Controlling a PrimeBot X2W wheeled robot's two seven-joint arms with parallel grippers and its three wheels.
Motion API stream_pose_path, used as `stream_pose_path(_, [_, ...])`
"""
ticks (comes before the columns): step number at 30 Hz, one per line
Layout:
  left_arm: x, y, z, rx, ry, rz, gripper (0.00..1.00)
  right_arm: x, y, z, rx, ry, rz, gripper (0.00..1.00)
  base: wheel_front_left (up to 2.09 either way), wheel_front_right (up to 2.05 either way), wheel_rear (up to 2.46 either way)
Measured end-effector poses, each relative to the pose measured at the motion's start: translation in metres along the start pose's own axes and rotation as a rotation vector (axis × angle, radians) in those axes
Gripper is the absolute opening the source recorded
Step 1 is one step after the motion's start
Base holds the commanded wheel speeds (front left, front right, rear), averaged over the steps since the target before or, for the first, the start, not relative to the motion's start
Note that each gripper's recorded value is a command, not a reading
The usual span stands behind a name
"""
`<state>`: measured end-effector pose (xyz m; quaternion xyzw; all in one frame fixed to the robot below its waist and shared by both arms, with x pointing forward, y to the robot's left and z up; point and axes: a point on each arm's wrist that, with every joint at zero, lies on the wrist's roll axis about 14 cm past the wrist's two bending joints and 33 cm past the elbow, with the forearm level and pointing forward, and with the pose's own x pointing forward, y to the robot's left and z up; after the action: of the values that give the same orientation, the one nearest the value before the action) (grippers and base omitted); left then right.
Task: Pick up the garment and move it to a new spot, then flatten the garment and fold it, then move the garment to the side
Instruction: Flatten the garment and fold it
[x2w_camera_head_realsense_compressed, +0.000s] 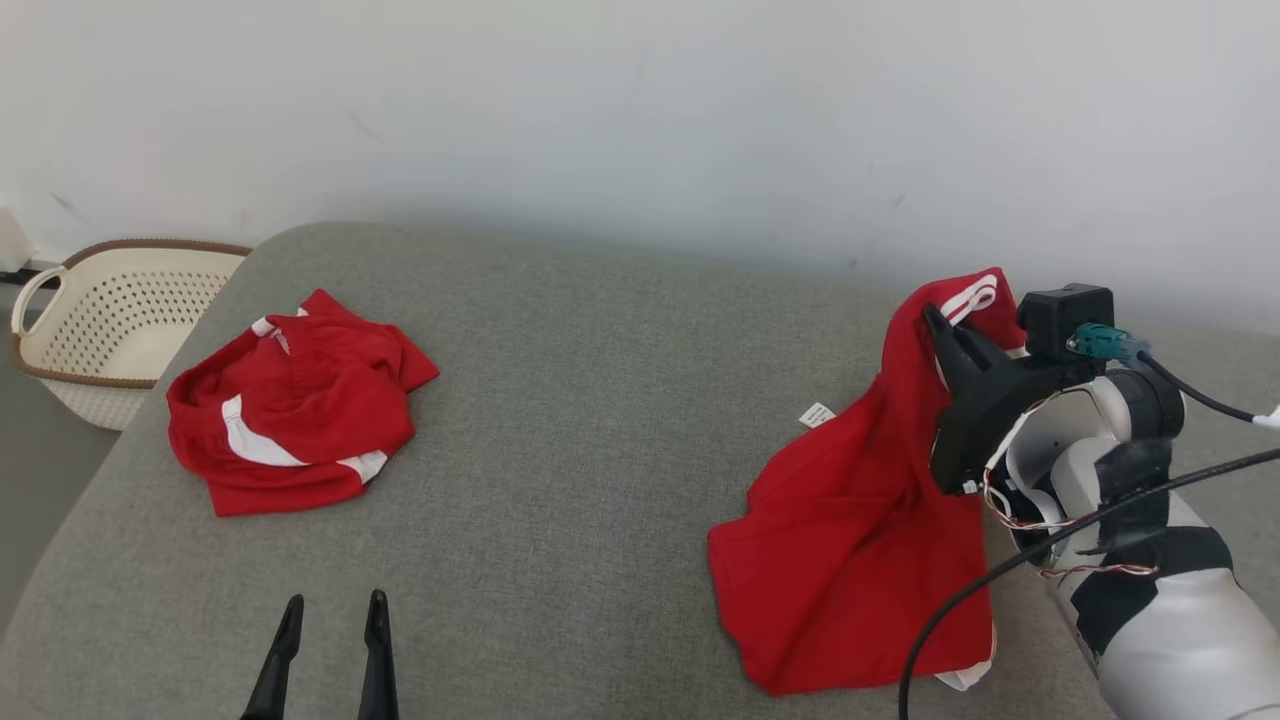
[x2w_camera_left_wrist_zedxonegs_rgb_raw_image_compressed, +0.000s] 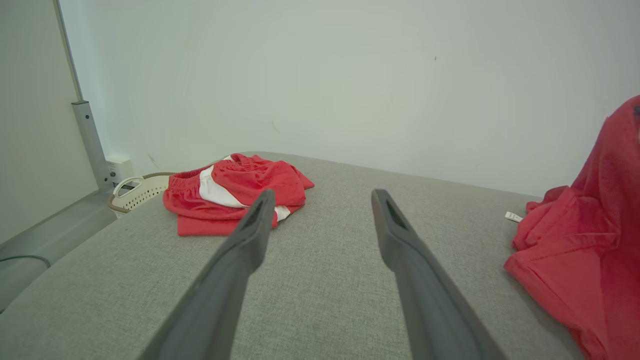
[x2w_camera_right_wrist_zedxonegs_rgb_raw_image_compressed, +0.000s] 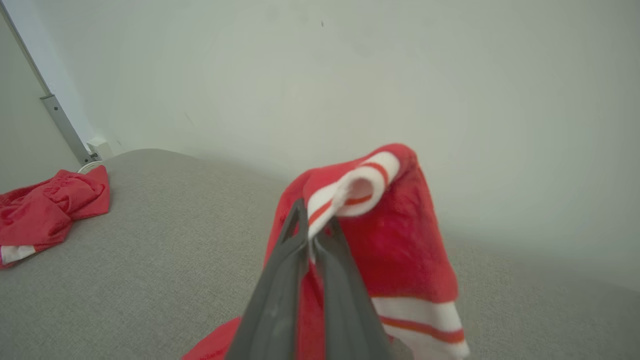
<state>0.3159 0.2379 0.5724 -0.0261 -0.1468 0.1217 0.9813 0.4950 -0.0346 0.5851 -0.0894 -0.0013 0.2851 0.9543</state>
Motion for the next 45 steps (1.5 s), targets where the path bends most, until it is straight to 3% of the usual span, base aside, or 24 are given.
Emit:
stream_pose_path(4, [-0.001, 0.0, -0.004, 0.003, 0.014, 0.002, 1.0, 0.009, -0.001, -0.015, -0.006, 0.041, -0.006, 0.02, 0.0, 0.0, 0.0])
stream_pose_path(5, [-0.001, 0.0, -0.005, 0.003, 0.018, 0.001, 1.0, 0.01, -0.002, -0.019, -0.007, 0.052, -0.007, 0.4, 0.0, 0.0, 0.0])
stream_pose_path(6, [-0.002, 0.0, -0.007, 0.003, 0.023, 0.002, 1.0, 0.012, -0.002, -0.021, -0.009, 0.056, -0.008, 0.97, 0.0, 0.0, 0.0])
stream_pose_path(7, [-0.001, 0.0, -0.007, 0.003, 0.025, 0.002, 1.0, 0.014, -0.002, -0.023, -0.003, 0.06, -0.01, 1.0, 0.0, 0.0, 0.0])
stream_pose_path(19, [0.005, -0.011, -0.011, -0.013, 0.031, -0.029, 1.0, -0.004, -0.013, -0.041, 0.063, 0.055, -0.049, 1.0, 0.0, 0.0, 0.0])
stream_pose_path(23, [0.007, -0.019, -0.013, -0.021, 0.034, -0.05, 1.0, -0.018, -0.009, -0.047, 0.138, 0.024, -0.056, 1.0, 0.0, 0.0, 0.0])
stream_pose_path(33, [0.014, -0.039, -0.019, -0.037, 0.047, -0.102, 1.0, -0.051, -0.002, -0.088, 0.176, 0.122, -0.042, 1.0, 0.0, 0.0, 0.0])
stream_pose_path(45, [0.019, -0.051, -0.026, -0.044, 0.065, -0.132, 1.0, -0.081, 0.011, -0.084, 0.285, -0.018, -0.066, 1.0, 0.0, 0.0, 0.0])
